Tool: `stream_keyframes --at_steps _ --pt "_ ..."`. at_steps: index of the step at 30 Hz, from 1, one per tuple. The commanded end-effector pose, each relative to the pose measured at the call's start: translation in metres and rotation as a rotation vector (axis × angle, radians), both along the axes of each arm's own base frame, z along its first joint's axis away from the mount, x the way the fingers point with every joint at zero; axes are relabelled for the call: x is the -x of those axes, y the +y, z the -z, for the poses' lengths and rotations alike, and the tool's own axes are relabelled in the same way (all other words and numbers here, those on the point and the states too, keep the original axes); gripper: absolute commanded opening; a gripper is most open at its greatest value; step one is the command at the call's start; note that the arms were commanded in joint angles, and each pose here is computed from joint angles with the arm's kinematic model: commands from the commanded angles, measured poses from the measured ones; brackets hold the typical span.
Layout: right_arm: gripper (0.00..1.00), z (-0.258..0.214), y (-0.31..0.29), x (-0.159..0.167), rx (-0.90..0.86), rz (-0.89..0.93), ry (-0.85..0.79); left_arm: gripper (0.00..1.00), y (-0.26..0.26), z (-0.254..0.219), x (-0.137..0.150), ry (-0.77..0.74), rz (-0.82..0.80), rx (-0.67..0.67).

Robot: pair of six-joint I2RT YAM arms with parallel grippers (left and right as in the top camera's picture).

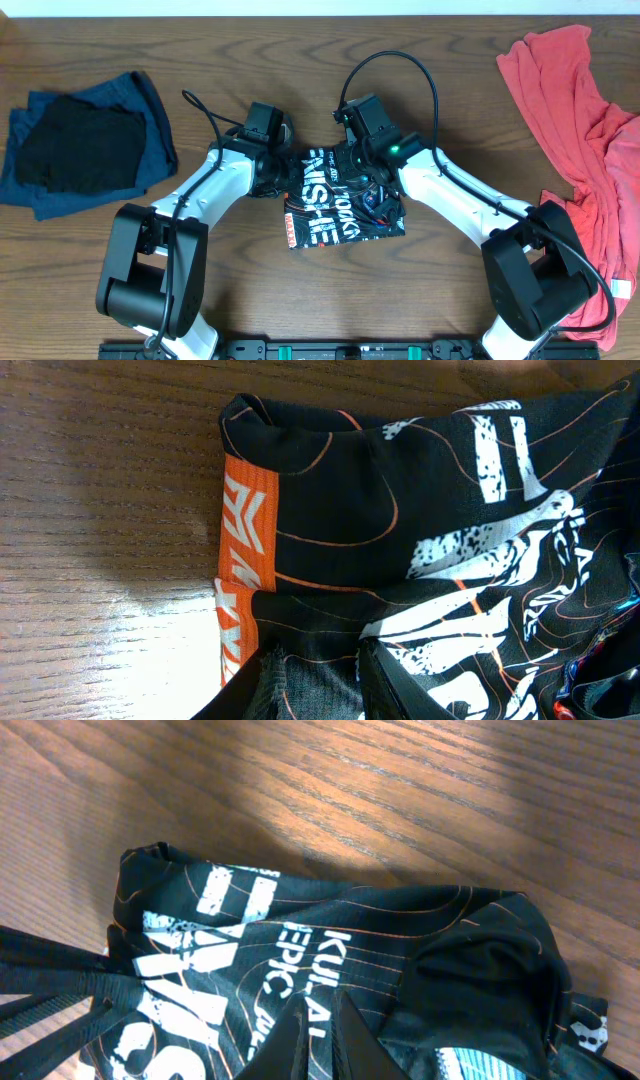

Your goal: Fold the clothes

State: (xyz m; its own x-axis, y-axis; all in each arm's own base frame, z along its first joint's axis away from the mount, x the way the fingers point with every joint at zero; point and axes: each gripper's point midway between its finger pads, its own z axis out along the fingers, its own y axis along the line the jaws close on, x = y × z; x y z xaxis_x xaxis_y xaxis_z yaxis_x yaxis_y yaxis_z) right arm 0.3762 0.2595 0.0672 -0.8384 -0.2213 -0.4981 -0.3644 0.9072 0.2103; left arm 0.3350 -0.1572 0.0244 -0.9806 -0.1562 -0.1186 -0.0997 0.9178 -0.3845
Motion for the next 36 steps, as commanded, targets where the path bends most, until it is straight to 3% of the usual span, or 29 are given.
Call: stream_keyframes --at_steps 1,18,28,36 --pt "0.08 0.008 0.006 0.004 0.007 -0.043 0.016 0.28 0.003 0.007 0.004 0.011 0.014 -0.021" --pt "0.10 0.039 -0.018 0.000 0.118 0.021 0.054 0.28 0.003 0.007 0.004 0.011 0.014 -0.021" --pt "0.11 0.048 -0.107 -0.007 0.331 0.356 0.098 0.27 0.003 0.007 0.004 0.012 0.014 -0.022" --pt "0.14 0.047 -0.128 -0.013 0.336 0.397 0.109 0.27 0.003 0.007 0.004 0.011 0.015 -0.021"
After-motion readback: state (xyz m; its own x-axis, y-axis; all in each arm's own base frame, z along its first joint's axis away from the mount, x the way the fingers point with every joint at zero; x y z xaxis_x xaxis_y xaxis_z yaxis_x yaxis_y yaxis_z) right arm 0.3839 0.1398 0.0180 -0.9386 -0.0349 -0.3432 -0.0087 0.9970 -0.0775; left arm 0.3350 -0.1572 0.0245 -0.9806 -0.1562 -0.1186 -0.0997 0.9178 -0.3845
